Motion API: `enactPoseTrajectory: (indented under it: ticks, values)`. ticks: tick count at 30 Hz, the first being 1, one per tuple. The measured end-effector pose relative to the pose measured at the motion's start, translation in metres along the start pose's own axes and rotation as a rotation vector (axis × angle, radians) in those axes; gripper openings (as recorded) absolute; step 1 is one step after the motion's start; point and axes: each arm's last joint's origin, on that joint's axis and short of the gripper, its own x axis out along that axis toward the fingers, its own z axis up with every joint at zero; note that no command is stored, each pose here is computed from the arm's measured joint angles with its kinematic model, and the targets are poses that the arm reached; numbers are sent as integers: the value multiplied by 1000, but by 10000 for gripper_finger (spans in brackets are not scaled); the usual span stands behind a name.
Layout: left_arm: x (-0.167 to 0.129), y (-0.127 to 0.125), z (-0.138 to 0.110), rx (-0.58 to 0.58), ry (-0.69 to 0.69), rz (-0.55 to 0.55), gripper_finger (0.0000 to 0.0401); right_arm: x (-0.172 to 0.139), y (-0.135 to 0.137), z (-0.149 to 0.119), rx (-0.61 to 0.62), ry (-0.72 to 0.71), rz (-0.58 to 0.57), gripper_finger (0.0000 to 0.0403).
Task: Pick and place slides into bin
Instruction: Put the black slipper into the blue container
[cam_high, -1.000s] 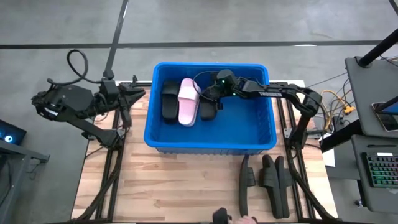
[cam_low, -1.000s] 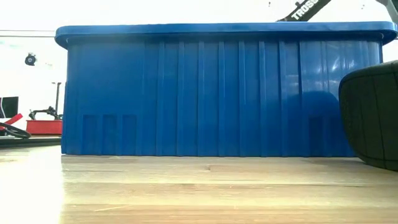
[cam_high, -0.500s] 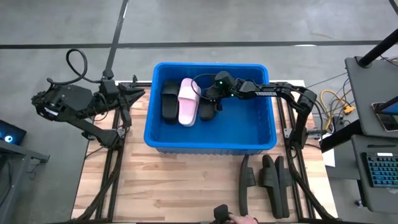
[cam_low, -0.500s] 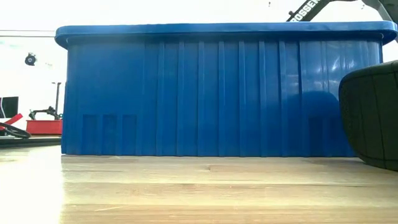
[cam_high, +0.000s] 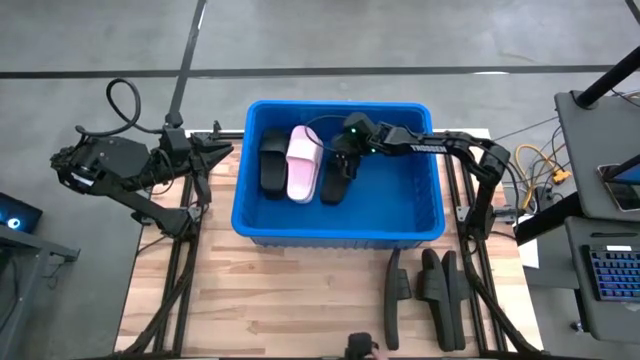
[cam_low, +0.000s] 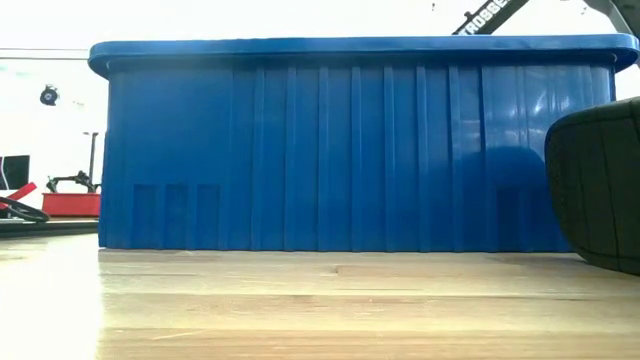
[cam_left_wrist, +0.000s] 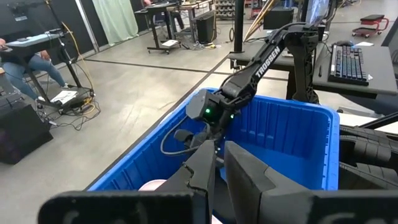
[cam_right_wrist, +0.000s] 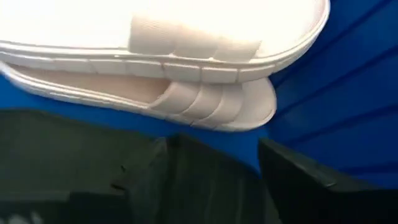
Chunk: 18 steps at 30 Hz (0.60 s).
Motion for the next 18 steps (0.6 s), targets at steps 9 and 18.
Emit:
enactPoseTrajectory:
  ticks: [9,18]
  values:
    - [0,0,0,0,0,0,22,-25,4,28,60,213,36,262]
    - [2,-2,0,7,6,1,22,-6,19,16,-8,349,-12,240]
